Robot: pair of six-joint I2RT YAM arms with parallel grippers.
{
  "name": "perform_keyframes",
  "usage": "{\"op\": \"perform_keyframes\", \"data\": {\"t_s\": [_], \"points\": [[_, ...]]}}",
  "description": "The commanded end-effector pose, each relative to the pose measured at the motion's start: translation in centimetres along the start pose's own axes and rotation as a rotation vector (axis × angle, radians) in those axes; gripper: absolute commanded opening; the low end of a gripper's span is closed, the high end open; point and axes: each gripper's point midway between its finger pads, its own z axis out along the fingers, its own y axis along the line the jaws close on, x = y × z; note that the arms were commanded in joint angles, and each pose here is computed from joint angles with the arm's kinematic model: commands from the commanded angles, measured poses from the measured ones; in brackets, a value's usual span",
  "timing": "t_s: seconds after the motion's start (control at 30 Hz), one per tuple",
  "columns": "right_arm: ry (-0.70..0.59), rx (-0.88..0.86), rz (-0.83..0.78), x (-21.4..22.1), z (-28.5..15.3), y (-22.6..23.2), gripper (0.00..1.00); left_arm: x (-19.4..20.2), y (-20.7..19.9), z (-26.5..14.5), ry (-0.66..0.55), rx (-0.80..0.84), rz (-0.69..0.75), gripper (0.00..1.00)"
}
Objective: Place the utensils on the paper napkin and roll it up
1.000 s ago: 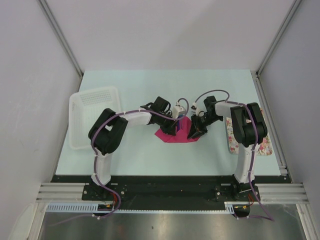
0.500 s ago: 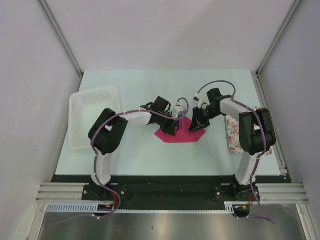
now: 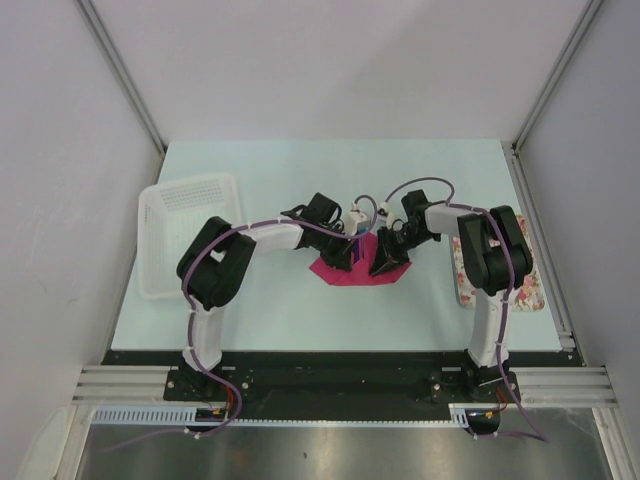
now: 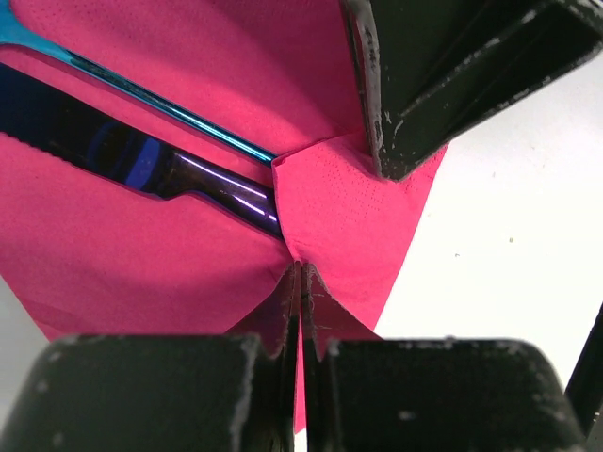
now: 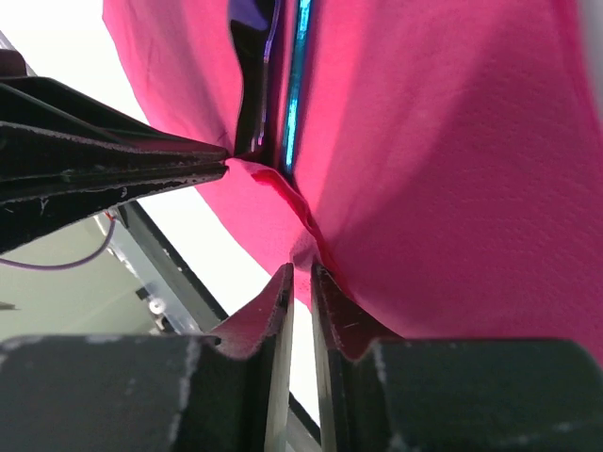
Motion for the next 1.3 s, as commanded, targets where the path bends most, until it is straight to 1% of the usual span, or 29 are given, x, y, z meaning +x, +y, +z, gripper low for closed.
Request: {"op": "perform_keyframes", "data": {"t_s": [0.0, 0.07, 0.17, 0.27, 0.3, 0.37, 0.4, 0.47, 0.5, 0.63, 0.67, 0.7, 0.8, 0.87, 0.93, 0.97, 1.0, 1.1, 1.27], "points": [[-0.023, 0.051, -0.006, -0.6, 0.6, -1.5, 0.17, -0.6, 0.2, 0.1, -0.017, 0.001, -0.009, 0.00], [-0.024, 0.051, -0.002, -0.7, 0.5, -1.4, 0.17, -0.7, 0.1, 0.1, -0.020, 0.000, -0.009, 0.00], [-0.039, 0.032, -0.024, -1.3, -0.4, -0.2, 0.20, -0.6, 0.2, 0.2, -0.018, 0.002, -0.017, 0.00], [-0.079, 0.020, -0.070, -2.0, -2.4, 1.8, 0.27, -0.6, 0.0, 0.2, -0.020, 0.006, -0.025, 0.00], [-0.091, 0.024, -0.077, -2.2, -3.1, 2.0, 0.32, -0.6, 0.1, 0.2, -0.020, 0.005, -0.026, 0.00], [-0.112, 0.044, -0.092, -2.1, -4.6, 2.5, 0.39, -0.6, 0.0, 0.3, -0.020, 0.006, -0.031, 0.00], [-0.127, 0.055, -0.080, -2.2, -5.4, 2.1, 0.46, -0.5, 0.1, 0.3, -0.019, 0.007, -0.034, 0.00], [-0.130, 0.077, -0.045, -1.6, -6.4, 1.3, 0.47, -0.6, -0.1, 0.4, -0.022, 0.013, -0.036, 0.00], [-0.143, 0.091, -0.037, -1.5, -7.1, 1.1, 0.51, -0.5, 0.0, 0.4, -0.023, 0.013, -0.040, 0.00], [-0.176, 0.161, 0.047, -0.8, -9.1, -1.7, 0.60, -0.6, -0.1, 0.4, -0.027, 0.015, -0.045, 0.00], [-0.177, 0.190, 0.064, -0.5, -9.3, -2.5, 0.60, -0.6, -0.1, 0.4, -0.028, 0.013, -0.044, 0.00], [-0.181, 0.204, 0.074, -0.4, -9.5, -2.9, 0.64, -0.6, -0.1, 0.4, -0.027, 0.014, -0.042, 0.00], [-0.187, 0.261, 0.106, -0.3, -9.7, -4.5, 0.65, -0.8, -0.2, 0.4, -0.031, 0.017, -0.044, 0.00], [-0.183, 0.255, 0.106, -0.4, -9.4, -4.8, 0.65, -0.7, -0.1, 0.4, -0.029, 0.016, -0.044, 0.00], [-0.179, 0.236, 0.104, -0.6, -9.0, -4.7, 0.63, -0.6, -0.1, 0.4, -0.027, 0.014, -0.045, 0.00], [-0.178, 0.212, 0.102, -0.6, -8.8, -4.3, 0.62, -0.6, 0.0, 0.4, -0.026, 0.012, -0.047, 0.00], [-0.178, 0.200, 0.095, -0.7, -8.7, -4.0, 0.57, -0.6, -0.1, 0.4, -0.027, 0.013, -0.046, 0.00], [-0.182, 0.141, 0.049, -1.1, -8.1, -2.3, 0.51, -0.6, -0.1, 0.4, -0.028, 0.013, -0.049, 0.00], [-0.168, 0.065, -0.038, -1.6, -6.3, 0.7, 0.49, -0.7, -0.2, 0.2, -0.032, 0.014, -0.046, 0.00]]}}
